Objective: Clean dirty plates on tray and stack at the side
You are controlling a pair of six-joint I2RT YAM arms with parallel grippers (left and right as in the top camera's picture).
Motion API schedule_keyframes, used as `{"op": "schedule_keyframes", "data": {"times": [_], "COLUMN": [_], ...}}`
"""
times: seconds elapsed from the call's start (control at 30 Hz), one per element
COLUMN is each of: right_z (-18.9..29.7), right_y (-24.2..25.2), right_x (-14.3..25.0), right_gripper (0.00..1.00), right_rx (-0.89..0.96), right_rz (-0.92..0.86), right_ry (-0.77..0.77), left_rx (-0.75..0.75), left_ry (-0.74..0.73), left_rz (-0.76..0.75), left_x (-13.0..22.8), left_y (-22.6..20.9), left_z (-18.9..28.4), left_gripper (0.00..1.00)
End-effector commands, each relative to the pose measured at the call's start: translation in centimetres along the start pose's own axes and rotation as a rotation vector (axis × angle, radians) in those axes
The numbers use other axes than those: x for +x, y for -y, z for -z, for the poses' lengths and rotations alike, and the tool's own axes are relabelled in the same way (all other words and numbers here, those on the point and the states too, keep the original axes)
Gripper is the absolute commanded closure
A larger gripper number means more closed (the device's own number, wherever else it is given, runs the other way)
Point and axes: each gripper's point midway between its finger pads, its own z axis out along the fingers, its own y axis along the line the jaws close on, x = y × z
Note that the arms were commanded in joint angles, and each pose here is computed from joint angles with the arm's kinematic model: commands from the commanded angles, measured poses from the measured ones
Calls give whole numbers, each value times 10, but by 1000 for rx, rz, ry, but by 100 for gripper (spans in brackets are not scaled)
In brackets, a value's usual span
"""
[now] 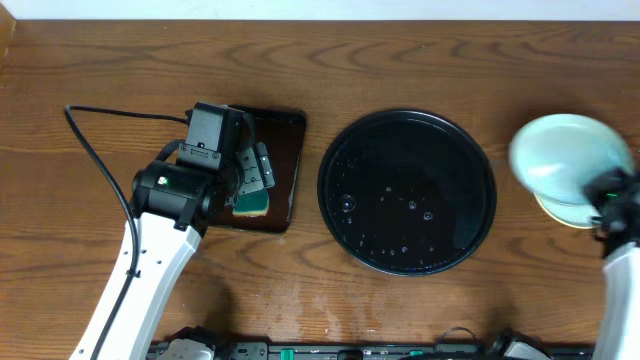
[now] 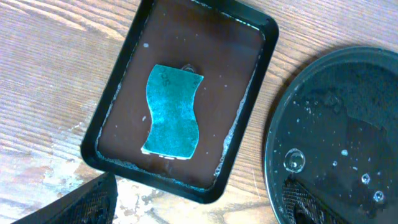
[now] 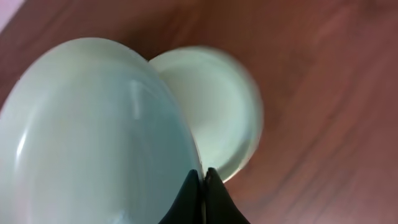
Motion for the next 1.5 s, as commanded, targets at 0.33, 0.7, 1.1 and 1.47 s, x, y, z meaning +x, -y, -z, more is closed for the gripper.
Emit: {"op": "schedule_keyframes", "data": {"times": [0.33,0.7,1.1,1.47], "right_z": [-95,57,271,277], "right_y": [0,-132,-160,-139], "right_x": [-7,31,149,167], "right_gripper": [51,44,1,1], "right_rx": [-211,-756,-1283,-1293], "right_rz": [20,300,773,948], "right_ry": [-113,-134,-71,-29], "left_rx": [8,8,8,8], "left_ry": [20,20,20,20], "left_rz": [9,8,9,8], "left_x": [-6,-6,-6,-6], "left_y": [1,1,1,1], "left_z": [6,6,6,6], "left_gripper": [15,15,15,15]}}
